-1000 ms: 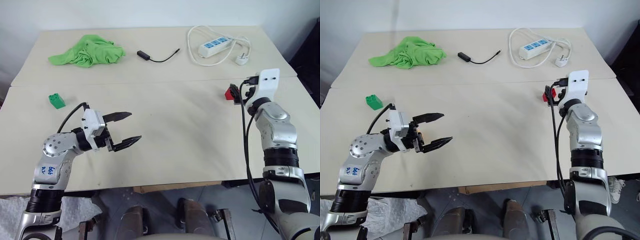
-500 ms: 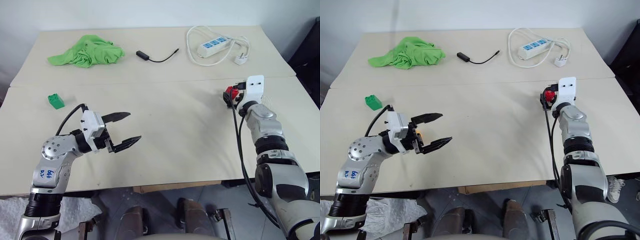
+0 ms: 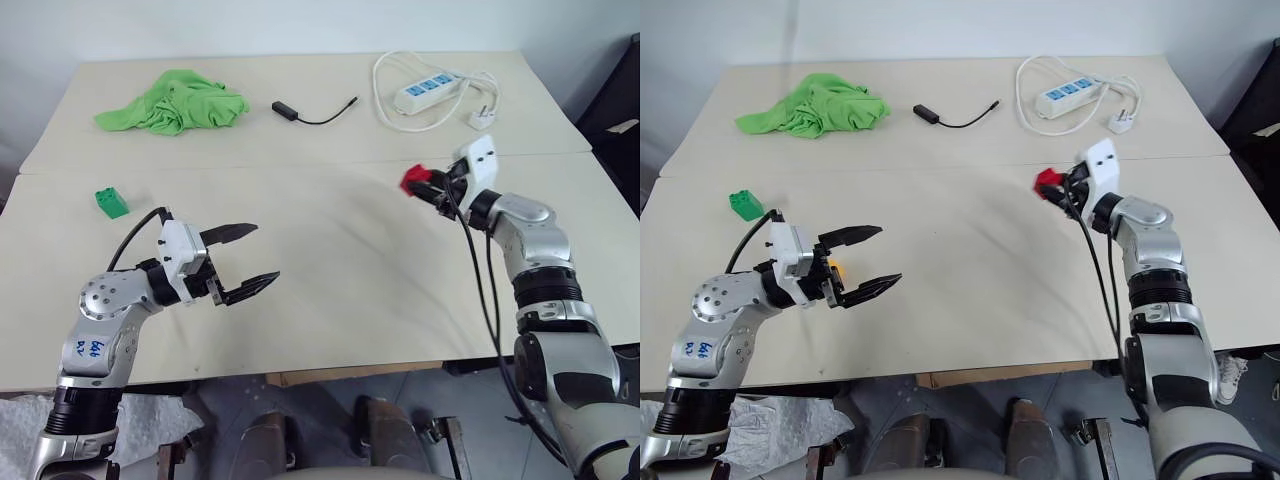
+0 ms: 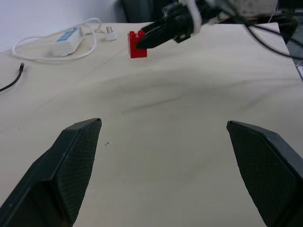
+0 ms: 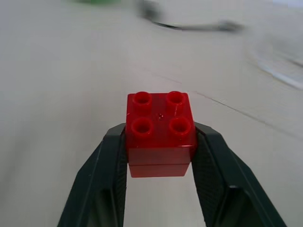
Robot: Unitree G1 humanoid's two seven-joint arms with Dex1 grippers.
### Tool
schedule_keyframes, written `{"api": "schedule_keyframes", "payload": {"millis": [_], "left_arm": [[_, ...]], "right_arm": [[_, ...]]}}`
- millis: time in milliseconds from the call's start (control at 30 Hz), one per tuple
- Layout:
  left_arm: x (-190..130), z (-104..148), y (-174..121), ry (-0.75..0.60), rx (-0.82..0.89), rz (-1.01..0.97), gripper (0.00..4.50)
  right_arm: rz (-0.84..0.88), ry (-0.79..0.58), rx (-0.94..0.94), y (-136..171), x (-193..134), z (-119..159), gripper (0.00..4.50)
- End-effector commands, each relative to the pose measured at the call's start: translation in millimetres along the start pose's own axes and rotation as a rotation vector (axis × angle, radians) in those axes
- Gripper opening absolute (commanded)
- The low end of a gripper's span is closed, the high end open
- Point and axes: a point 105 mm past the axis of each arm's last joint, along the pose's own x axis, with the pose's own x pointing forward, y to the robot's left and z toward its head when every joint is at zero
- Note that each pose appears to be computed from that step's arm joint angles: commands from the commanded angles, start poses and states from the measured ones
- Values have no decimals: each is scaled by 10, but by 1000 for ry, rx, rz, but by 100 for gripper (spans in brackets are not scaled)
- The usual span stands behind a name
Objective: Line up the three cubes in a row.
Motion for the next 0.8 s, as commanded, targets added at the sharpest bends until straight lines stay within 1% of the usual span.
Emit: {"api": "schedule_keyframes", "payload": {"millis": [33,67,167,300,400,533,667,800], "left_arm": [[-71,73,13,-10,40,10,450],[-72,71,13,-11,38,12,450],[-65,60,2,-13,32,19,450],[-55,56,-13,-16,28,23,450],[-79,66,-18,-14,29,27,450],[-110,75,-1,-8,31,36,450],[-119,90,14,-5,35,38,450],[-116,95,21,-2,36,34,450]], "right_arm": [[352,64,-214,359,44,67,153],[400,95,-233,403,53,13,153],[522,112,-238,542,85,-97,153],[597,135,-281,657,131,-265,153],[590,113,-276,682,186,-311,153],[530,117,-275,622,233,-346,153],[483,114,-258,536,191,-356,153],[487,124,-236,495,105,-382,153]]}}
